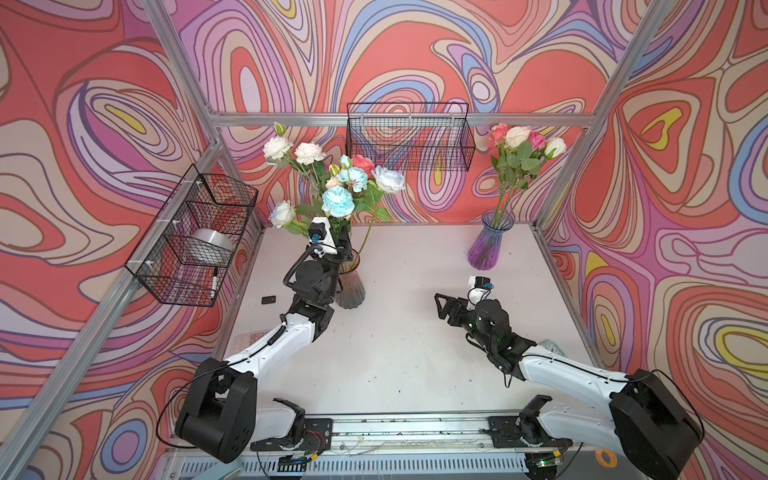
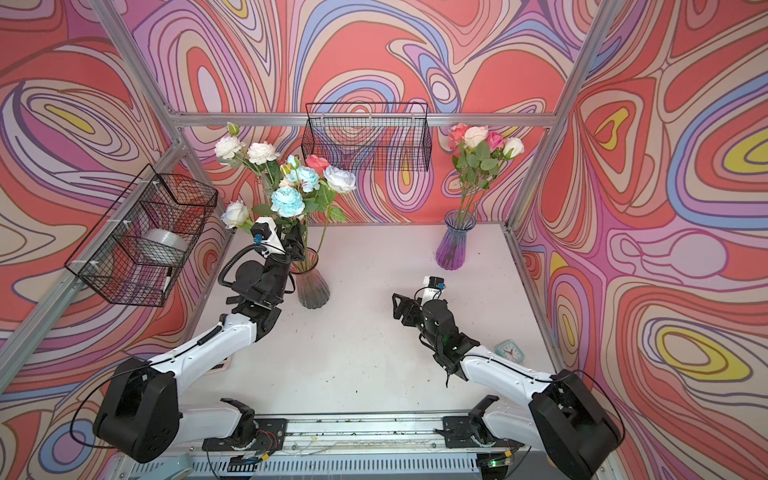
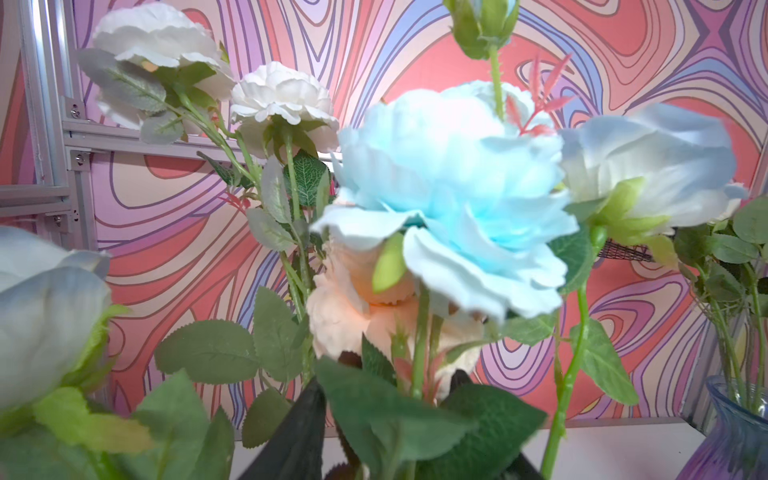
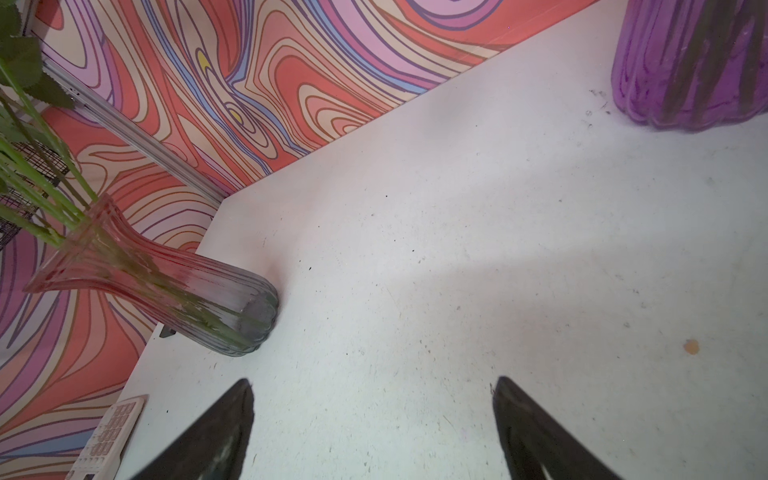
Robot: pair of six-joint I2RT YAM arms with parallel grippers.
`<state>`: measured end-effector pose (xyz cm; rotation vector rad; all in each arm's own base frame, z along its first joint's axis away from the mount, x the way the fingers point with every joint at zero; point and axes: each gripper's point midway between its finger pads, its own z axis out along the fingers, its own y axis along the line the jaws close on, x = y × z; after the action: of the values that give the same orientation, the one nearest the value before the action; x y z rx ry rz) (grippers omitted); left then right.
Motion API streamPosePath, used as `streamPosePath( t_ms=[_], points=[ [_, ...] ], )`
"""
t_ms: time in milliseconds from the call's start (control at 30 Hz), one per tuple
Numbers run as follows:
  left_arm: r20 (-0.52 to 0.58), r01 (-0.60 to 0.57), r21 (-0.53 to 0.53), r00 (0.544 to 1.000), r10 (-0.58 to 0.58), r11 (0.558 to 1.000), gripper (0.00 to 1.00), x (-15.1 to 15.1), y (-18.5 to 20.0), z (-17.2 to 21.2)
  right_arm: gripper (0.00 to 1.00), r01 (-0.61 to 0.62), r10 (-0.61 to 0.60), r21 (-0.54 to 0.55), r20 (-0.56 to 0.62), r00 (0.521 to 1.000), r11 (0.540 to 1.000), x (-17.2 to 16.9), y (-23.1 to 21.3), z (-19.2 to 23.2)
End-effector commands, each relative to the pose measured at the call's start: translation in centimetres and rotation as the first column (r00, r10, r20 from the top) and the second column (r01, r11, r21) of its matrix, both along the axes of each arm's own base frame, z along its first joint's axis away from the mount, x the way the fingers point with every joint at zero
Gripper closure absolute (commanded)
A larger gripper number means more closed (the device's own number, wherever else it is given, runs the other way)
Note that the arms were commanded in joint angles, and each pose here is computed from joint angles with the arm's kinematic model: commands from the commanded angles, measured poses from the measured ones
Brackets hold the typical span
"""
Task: Arrange the flowers into the vase
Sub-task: 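Push the pale-blue rose stem deeper into the pink-grey vase with the left gripper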
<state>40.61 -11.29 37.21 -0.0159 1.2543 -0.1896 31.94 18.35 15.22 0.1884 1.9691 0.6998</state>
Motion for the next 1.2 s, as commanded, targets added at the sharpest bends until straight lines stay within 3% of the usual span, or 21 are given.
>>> streamPosePath(
  t_ms=[0,233,300,467,633,833,1033,1167],
  points=[
    [0.043,0.031,-0.05,0.999,-0.029,0.998,0.51,-1.4,0.4,2.1,0.07,-0.001,0.001,-0.006,0.003,1.0,1.0,0.1,0.0,-0.1],
    [0.017,0.064,-0.096,0.998,-0.063,0.993,0.29,-4.0,1.1,2.8,0.07,-0.006,0.006,-0.001,0.005,1.0,1.0,0.1,0.1,-0.1],
    [-0.013,0.082,-0.088,0.996,-0.084,0.993,0.27,-4.7,1.1,2.5,0.07,-0.01,0.01,0.001,0.007,1.0,1.0,0.1,0.2,0.0],
    [-0.067,0.066,-0.086,0.995,-0.072,0.994,0.29,-6.4,2.0,1.6,0.07,-0.018,0.018,0.007,0.011,1.0,1.0,0.1,0.4,0.2],
    [-0.051,0.026,-0.094,0.998,-0.031,0.995,0.47,-8.3,3.5,3.0,0.07,-0.022,0.022,0.011,0.008,1.0,1.0,0.1,0.5,0.1],
    [-0.173,0.051,-0.033,0.983,-0.056,0.998,0.39,-7.4,2.5,2.9,0.08,-0.026,0.026,0.015,0.01,1.0,1.0,0.2,0.6,0.2],
    [-0.322,0.195,0.043,0.931,-0.171,0.98,0.39,-5.0,-1.1,0.1,0.11,-0.031,0.031,0.011,0.005,0.999,0.999,0.1,0.6,0.1],
    [-0.465,0.238,0.089,0.869,-0.171,0.967,0.44,-3.6,-1.8,-1.3,0.12,-0.029,0.029,-0.003,0.016,0.999,1.0,0.0,0.4,0.5]
  ],
)
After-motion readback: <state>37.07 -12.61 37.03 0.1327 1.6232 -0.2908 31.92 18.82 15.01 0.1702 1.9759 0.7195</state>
